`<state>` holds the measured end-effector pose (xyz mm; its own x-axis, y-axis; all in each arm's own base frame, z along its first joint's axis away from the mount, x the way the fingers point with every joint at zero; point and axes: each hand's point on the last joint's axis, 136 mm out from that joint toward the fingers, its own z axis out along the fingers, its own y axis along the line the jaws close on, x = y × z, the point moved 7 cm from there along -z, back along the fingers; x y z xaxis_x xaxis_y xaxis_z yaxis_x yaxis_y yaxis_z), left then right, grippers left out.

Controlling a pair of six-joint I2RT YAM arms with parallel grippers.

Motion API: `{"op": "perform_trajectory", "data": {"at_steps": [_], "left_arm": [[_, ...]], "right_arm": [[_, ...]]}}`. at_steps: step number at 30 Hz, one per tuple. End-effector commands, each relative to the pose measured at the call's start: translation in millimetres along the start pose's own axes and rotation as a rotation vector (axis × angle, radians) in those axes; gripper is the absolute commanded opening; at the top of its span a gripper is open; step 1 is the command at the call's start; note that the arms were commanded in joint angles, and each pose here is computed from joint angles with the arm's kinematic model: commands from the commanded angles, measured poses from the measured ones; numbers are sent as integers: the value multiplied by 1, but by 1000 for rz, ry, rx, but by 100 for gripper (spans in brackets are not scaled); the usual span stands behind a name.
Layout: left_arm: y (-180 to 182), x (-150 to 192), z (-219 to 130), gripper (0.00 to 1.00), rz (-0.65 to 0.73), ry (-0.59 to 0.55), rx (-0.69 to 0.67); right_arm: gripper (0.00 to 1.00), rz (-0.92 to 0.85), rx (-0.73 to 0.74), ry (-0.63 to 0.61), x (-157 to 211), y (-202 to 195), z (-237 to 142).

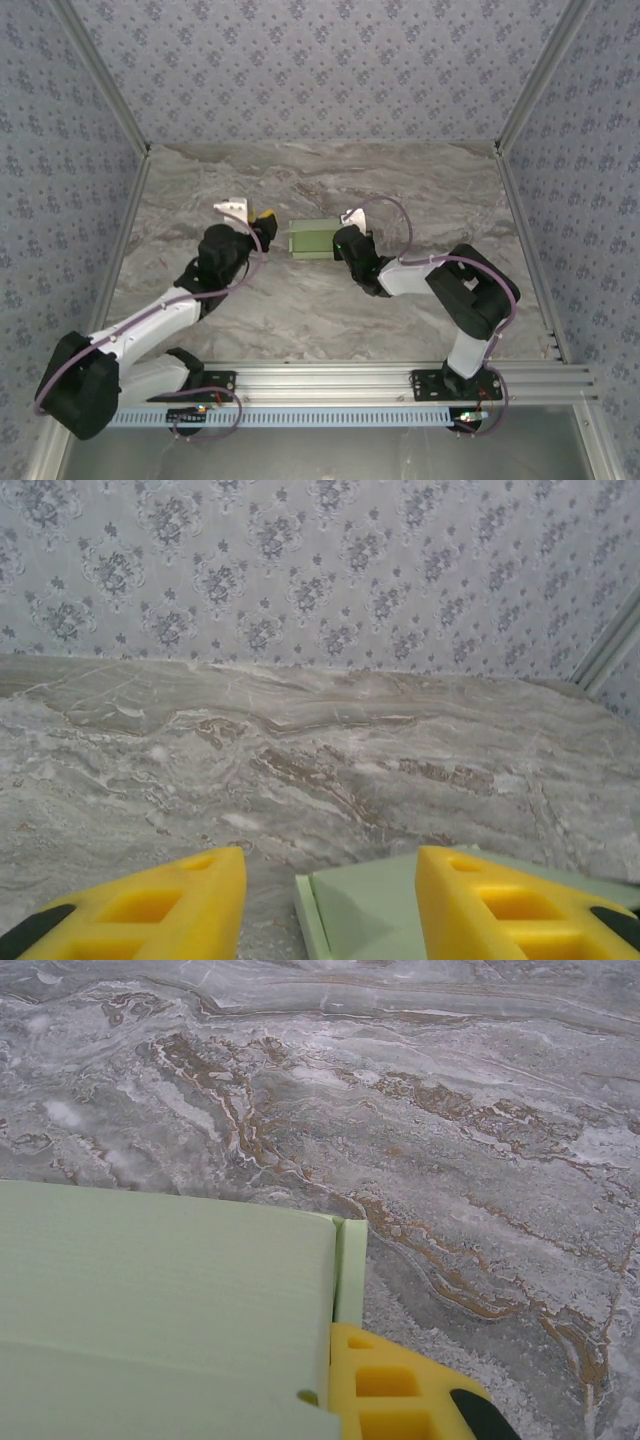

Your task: Fold the paper box

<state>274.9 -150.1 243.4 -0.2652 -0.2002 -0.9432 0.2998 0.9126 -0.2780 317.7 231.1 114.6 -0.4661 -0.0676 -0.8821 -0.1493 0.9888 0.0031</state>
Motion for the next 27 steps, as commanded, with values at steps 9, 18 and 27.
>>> {"op": "perform_trajectory", "data": {"at_steps": [9, 18, 27], "left_arm": [[-9, -2, 69, 55, 9, 363, 31], [-22, 31, 96, 55, 82, 615, 147], [-24, 67, 98, 53, 133, 746, 173]], "right_arm": [[0, -127, 55, 166, 36, -11, 1], [0, -135, 60, 168, 33, -10, 3], [0, -138, 64, 167, 30, -9, 3]]}}
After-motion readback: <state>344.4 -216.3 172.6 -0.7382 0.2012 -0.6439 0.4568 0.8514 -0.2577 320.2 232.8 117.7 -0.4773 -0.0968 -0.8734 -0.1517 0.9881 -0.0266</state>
